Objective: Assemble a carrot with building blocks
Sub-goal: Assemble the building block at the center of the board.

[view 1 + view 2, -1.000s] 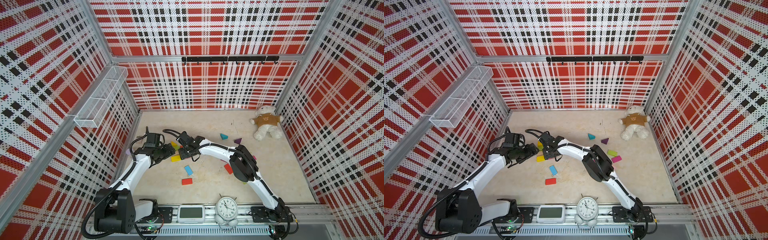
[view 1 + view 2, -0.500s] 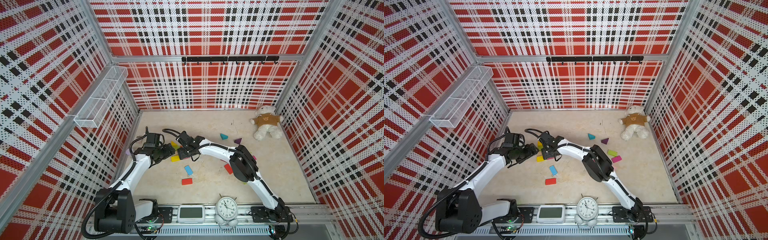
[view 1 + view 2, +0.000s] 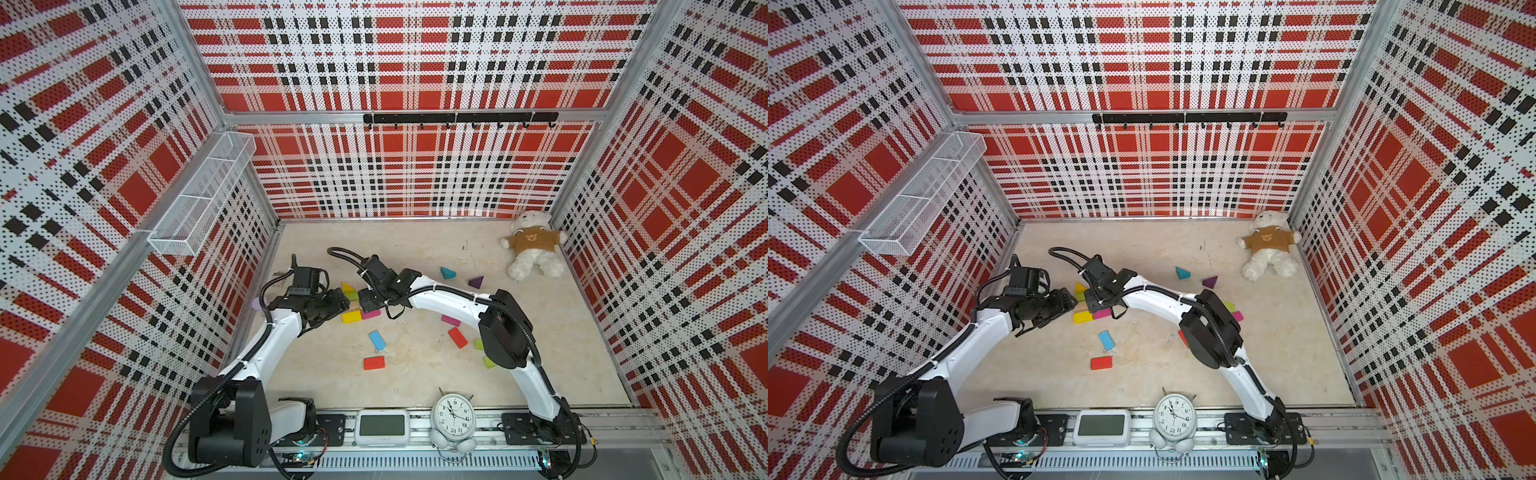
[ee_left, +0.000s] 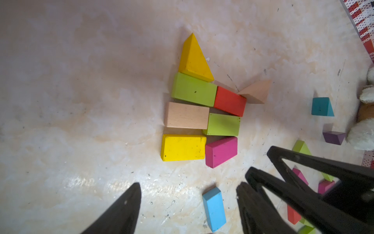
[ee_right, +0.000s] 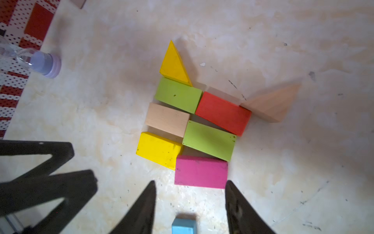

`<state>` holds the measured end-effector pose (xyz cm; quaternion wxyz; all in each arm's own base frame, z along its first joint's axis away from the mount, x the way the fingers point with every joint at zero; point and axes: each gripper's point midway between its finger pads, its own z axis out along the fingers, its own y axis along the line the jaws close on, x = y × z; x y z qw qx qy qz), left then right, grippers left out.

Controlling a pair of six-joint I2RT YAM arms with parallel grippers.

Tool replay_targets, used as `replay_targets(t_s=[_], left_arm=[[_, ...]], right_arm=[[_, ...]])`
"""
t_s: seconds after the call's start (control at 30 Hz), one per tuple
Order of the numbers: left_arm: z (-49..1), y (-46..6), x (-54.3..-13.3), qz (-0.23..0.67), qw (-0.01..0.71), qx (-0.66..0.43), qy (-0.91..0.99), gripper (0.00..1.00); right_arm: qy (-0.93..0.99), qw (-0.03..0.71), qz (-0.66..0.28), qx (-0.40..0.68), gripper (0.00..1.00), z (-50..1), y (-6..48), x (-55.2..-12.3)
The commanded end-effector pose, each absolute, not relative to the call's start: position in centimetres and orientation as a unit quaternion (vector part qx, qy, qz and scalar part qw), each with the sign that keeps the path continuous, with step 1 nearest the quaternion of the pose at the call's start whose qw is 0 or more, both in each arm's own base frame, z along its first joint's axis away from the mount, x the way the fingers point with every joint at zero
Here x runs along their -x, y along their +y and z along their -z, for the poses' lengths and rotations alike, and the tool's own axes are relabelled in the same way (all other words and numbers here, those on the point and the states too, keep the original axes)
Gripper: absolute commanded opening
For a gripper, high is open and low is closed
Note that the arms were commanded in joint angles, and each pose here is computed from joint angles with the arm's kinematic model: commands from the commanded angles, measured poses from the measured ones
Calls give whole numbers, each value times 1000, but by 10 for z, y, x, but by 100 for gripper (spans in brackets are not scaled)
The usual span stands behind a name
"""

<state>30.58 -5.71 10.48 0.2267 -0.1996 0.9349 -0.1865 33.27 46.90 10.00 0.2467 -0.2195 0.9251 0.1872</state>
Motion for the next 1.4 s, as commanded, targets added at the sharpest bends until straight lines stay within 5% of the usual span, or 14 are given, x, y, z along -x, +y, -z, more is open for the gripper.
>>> replay_targets(t_s=[0.0, 0.23, 1.03, 1.37], left_arm=[[-104, -58, -306, 188, 231, 197, 934, 74], [-115, -47, -300, 176, 249, 208, 929, 71], [-119, -34, -292, 184, 259, 231, 920, 71], [-96, -49, -288, 194, 234, 232, 924, 63]], right_arm=[[919, 245, -200, 236, 43, -95, 478, -328], [911, 226, -232, 254, 31, -87, 502, -317], [914, 207, -239, 256, 33, -69, 517, -313], [918, 225, -221, 243, 27, -87, 479, -301]])
